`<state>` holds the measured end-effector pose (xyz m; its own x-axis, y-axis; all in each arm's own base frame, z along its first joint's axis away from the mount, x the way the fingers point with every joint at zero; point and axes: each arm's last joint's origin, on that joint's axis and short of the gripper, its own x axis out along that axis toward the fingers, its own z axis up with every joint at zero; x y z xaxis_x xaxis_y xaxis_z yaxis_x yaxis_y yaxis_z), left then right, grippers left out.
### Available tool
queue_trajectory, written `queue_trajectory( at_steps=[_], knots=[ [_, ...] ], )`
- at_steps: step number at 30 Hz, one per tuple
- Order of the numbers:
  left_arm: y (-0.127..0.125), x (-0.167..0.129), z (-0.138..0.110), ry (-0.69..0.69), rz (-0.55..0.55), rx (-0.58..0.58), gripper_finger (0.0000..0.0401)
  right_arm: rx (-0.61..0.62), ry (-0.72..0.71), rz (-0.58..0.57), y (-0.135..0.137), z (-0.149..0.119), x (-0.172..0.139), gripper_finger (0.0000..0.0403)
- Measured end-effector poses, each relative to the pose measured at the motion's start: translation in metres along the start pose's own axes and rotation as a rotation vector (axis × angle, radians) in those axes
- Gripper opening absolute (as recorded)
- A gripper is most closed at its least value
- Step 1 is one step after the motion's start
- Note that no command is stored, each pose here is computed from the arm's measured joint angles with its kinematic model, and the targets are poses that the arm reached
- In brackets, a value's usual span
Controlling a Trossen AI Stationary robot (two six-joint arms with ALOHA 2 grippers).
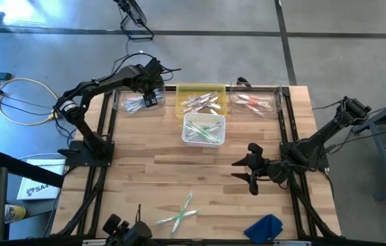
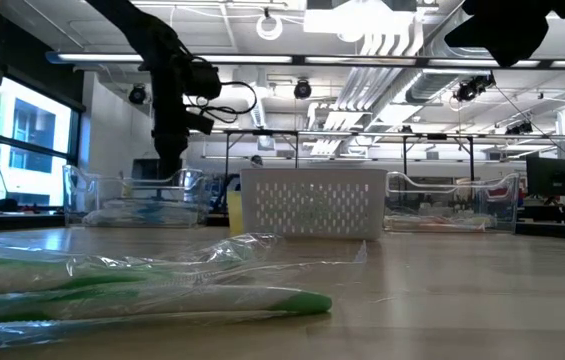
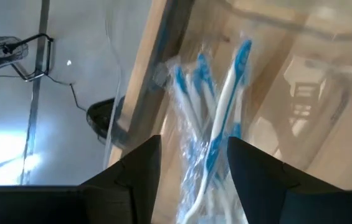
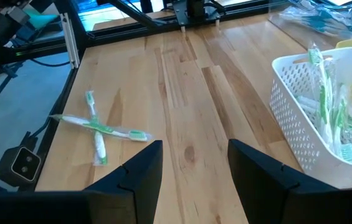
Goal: Pick & Place Toothbrushes
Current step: Put the green toothbrush into the white bin
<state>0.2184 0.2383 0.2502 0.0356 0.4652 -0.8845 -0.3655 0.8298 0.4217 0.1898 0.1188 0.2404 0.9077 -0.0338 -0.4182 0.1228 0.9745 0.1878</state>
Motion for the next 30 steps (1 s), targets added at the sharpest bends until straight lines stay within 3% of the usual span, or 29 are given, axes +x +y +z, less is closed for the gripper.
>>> queue_trajectory(
  at_steps=[5,10,24,30],
  knots=[
    [0.000,-0.001,0.005,-0.084,-0.061,-0.015,0.0177,0.000,0.000,0.000,0.000,0.000,0.000,0.0174],
    [-0.004,-0.014,0.011,-0.203,-0.097,0.045,0.0177,0.000,0.000,0.000,0.000,0.000,0.000,0.0174],
    [-0.046,-0.091,0.027,-0.534,-0.026,0.273,0.0177,0.003,0.000,-0.001,0.000,0.000,0.000,0.0174],
    [-0.063,-0.110,0.027,-0.599,-0.032,0.332,0.0177,0.002,0.000,-0.001,0.000,0.000,0.000,0.0174]
  ],
)
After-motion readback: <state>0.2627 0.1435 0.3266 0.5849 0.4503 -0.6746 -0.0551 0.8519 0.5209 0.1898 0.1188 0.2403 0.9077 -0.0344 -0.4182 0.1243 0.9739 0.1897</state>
